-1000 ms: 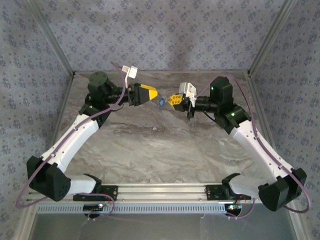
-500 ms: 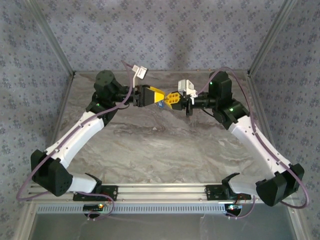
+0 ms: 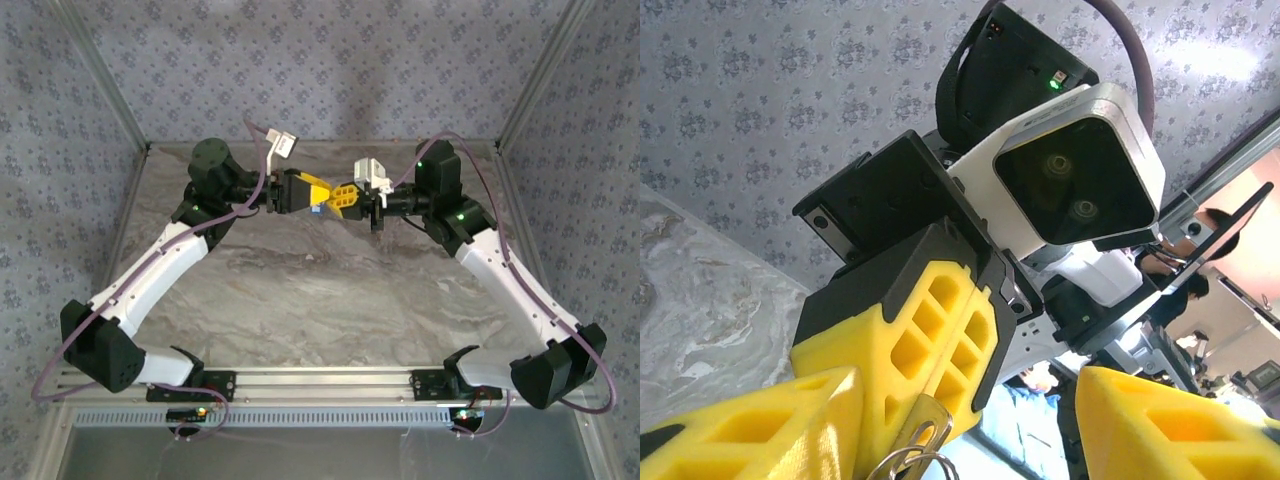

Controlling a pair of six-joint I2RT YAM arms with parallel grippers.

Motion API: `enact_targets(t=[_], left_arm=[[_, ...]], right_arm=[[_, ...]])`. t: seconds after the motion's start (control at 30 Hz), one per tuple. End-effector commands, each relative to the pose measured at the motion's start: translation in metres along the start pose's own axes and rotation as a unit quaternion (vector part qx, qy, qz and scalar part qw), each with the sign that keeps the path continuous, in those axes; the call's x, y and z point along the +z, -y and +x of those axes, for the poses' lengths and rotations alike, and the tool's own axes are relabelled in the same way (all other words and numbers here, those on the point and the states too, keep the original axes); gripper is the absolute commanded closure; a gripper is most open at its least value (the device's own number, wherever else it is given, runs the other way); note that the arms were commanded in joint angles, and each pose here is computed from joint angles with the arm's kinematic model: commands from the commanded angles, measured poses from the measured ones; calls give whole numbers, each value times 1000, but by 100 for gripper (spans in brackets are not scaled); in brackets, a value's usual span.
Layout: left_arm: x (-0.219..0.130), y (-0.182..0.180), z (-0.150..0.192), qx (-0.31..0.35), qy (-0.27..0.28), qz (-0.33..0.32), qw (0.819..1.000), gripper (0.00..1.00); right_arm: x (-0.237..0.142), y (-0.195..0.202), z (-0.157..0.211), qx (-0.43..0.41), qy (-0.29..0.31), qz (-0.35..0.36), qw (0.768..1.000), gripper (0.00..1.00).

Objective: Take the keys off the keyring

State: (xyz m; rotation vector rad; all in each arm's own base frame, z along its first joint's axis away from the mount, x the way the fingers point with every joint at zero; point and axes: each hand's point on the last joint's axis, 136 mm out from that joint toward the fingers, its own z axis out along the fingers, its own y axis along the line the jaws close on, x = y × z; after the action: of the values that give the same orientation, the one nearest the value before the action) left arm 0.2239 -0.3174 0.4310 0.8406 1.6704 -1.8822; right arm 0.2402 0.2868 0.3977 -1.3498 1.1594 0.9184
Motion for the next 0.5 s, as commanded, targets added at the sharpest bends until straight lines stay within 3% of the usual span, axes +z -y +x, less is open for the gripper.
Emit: enact_targets(t=[0.0, 0.47], left_arm=[[1, 25, 1, 32, -15, 24, 999, 43], [-6, 25, -4, 42, 1, 10, 999, 49]], right_arm=[[-2, 5, -9, -14, 1, 16, 1000, 100], [-8, 15, 5, -15, -24, 56, 998, 100]])
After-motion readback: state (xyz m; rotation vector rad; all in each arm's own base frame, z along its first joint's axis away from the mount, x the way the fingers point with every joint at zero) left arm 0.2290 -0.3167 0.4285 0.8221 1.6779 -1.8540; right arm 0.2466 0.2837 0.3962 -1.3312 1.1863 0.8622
